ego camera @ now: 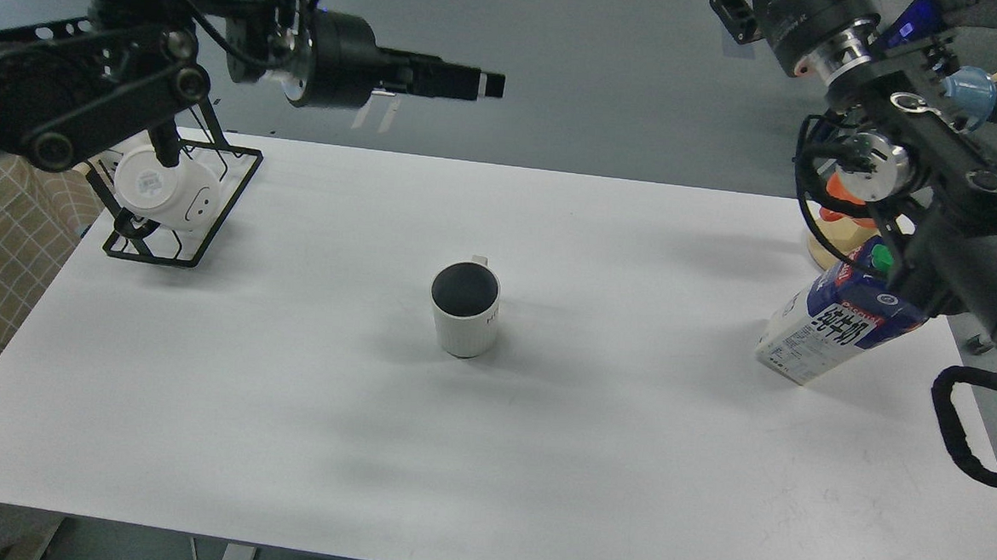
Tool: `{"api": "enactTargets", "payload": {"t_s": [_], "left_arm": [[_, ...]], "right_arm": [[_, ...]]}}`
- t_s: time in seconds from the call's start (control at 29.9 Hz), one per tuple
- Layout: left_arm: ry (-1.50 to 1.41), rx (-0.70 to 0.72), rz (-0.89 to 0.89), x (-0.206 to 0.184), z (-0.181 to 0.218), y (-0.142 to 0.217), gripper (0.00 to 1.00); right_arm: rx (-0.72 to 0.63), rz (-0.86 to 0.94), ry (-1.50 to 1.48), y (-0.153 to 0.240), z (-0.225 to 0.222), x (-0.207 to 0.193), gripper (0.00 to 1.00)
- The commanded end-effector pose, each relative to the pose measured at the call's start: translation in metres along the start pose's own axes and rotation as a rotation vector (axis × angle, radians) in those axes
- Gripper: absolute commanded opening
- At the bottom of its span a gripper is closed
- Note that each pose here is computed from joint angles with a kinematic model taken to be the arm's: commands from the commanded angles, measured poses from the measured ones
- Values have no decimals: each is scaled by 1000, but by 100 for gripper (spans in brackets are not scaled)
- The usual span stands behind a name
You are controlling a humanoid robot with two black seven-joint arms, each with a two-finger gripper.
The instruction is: Place cup and milk with both arms
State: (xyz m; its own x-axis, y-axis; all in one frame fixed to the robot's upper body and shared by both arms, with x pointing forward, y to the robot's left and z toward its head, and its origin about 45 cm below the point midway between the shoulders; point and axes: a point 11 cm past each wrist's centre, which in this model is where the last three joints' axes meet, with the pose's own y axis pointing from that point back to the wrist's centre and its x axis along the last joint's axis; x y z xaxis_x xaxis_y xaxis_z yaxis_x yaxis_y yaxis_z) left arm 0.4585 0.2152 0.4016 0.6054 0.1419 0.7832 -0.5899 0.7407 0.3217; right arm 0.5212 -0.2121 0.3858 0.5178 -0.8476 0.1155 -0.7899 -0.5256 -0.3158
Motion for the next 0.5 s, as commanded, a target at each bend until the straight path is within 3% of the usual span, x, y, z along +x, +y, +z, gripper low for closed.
{"api": "enactTargets", "payload": {"t_s": [0.0,0.23,0.47], "left_arm": [[245,-46,215,50,-7,31,98],[597,-154,361,52,-36,59,97],[665,-155,351,33,-49,56,97]], "right_arm": [[-35,-77,206,25,-29,23,100],[-164,-219,654,102,-76,63,100],[-391,-267,1002,182,-90,103,100]]}}
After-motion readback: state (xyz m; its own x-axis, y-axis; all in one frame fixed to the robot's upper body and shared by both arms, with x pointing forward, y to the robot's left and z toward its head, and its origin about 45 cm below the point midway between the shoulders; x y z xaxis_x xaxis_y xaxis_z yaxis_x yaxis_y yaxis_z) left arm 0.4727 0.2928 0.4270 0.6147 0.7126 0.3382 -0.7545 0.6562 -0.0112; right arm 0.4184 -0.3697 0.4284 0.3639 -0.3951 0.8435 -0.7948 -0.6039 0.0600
